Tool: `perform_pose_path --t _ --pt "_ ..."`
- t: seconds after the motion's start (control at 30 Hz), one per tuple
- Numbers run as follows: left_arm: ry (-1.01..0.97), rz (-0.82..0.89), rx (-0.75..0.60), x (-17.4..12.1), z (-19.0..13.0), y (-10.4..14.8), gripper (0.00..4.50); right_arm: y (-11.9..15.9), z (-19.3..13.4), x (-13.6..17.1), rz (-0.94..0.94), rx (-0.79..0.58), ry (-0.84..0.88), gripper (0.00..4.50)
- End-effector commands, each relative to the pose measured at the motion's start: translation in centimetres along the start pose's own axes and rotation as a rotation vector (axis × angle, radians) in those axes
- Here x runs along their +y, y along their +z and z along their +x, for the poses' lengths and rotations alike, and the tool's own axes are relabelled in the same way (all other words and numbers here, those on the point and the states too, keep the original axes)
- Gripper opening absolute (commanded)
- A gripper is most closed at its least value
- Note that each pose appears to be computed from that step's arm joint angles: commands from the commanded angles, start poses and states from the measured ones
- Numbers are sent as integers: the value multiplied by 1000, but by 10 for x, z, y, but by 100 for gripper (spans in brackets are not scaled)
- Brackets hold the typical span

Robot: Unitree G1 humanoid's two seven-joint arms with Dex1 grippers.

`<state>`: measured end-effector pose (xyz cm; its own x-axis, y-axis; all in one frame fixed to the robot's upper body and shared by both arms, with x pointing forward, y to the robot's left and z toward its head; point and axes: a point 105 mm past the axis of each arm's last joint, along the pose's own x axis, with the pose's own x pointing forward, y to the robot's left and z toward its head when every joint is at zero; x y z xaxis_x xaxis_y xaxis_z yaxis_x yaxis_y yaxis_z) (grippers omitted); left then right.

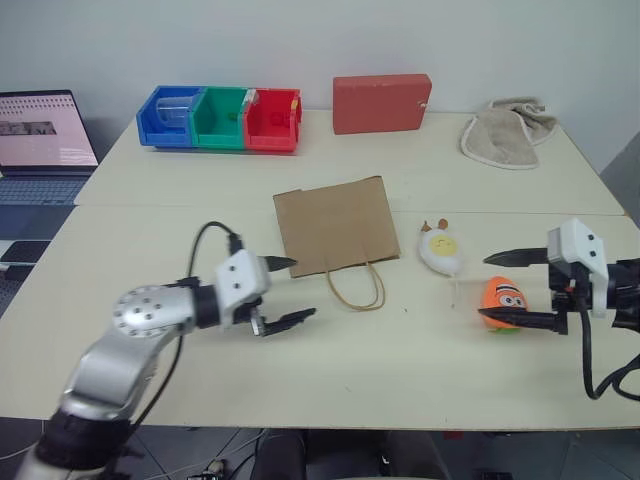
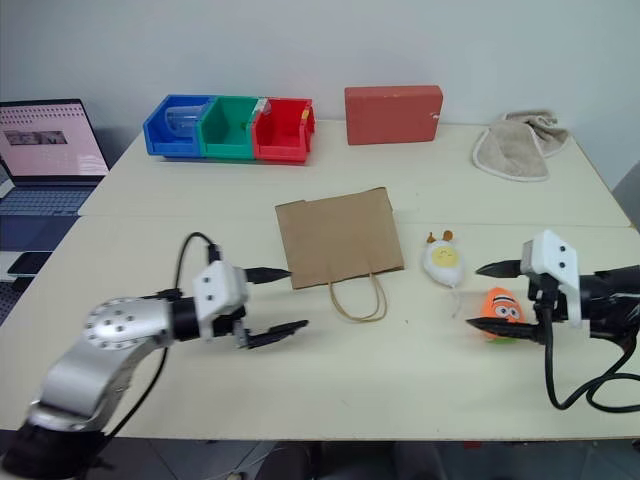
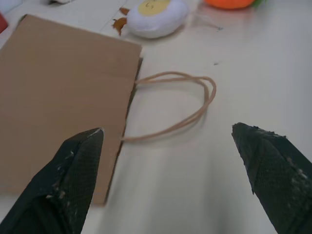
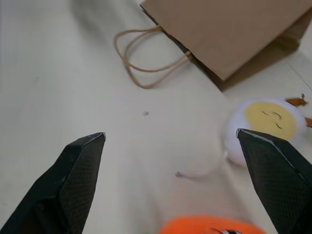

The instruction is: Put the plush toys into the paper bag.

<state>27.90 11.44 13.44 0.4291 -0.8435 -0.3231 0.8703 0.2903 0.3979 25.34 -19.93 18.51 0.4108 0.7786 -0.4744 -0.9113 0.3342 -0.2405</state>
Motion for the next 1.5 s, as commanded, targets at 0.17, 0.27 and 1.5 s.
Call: perform_pose_path --t 0.17,0.27,1.5 --pt "-61 118 -57 4 40 -1 449 6 7 19 41 -38 -26 450" --pt "-54 125 -88 8 51 0 449 3 9 27 58 -38 -17 450" --pt "-249 106 -243 16 40 56 0 14 30 49 84 -154 -3 209"
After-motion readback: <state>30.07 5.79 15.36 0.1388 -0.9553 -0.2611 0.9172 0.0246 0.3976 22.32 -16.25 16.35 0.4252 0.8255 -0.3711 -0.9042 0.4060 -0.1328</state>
